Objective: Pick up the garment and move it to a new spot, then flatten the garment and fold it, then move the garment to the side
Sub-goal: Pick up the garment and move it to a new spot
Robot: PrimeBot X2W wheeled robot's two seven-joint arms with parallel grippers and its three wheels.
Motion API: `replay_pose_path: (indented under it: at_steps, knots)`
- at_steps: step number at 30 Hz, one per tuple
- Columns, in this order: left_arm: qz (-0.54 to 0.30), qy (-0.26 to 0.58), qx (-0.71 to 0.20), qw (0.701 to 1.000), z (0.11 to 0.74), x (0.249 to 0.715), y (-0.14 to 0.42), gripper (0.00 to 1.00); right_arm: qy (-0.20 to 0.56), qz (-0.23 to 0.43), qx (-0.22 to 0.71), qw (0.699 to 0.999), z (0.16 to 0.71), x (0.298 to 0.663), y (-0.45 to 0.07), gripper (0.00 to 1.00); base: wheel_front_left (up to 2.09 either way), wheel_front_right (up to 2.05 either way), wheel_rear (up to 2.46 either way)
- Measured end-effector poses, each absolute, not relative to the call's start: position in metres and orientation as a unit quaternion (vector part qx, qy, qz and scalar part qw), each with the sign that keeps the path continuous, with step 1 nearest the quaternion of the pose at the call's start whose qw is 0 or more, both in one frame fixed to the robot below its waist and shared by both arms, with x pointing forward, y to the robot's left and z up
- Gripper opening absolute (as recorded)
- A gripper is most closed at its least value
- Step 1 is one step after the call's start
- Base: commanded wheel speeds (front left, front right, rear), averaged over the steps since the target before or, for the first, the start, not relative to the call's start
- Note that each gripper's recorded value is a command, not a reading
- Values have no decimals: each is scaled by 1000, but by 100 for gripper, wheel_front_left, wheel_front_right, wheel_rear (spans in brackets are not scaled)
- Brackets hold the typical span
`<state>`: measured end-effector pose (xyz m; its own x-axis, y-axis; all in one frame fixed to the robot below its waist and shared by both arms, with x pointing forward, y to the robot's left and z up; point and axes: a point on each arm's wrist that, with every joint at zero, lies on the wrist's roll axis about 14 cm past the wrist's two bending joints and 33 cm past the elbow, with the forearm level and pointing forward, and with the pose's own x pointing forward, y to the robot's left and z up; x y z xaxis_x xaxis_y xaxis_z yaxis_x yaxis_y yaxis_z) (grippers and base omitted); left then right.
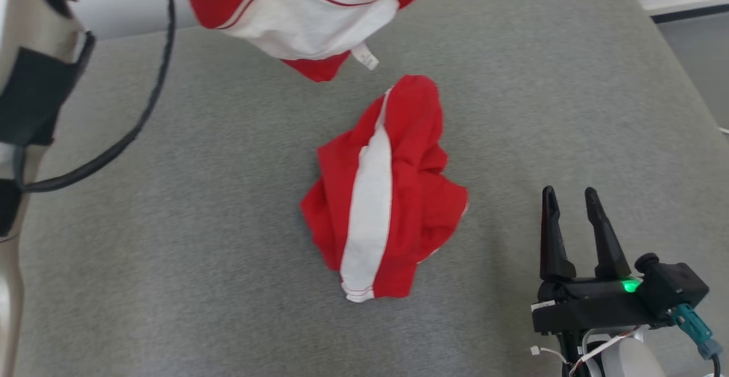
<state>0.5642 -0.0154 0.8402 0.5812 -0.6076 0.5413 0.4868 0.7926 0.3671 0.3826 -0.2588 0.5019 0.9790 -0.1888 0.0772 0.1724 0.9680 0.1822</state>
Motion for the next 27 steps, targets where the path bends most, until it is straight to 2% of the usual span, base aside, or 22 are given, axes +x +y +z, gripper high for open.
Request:
replay_pose_path:
  at_steps: [12, 20, 27]
  knots:
    - [-141, -293, 122, 938, 810, 585, 148, 0, -75, 16, 33, 996, 515, 435, -192, 100, 0, 0, 0]
    - [-19, -255, 138, 957, 783, 564, 261, 0, -99, 111, 24, 989, 521, 462, -123, 100, 0, 0, 0]
    - [83, -209, 166, 960, 760, 530, 351, 0, -103, 188, 29, 976, 522, 472, -71, 100, 0, 0, 0]
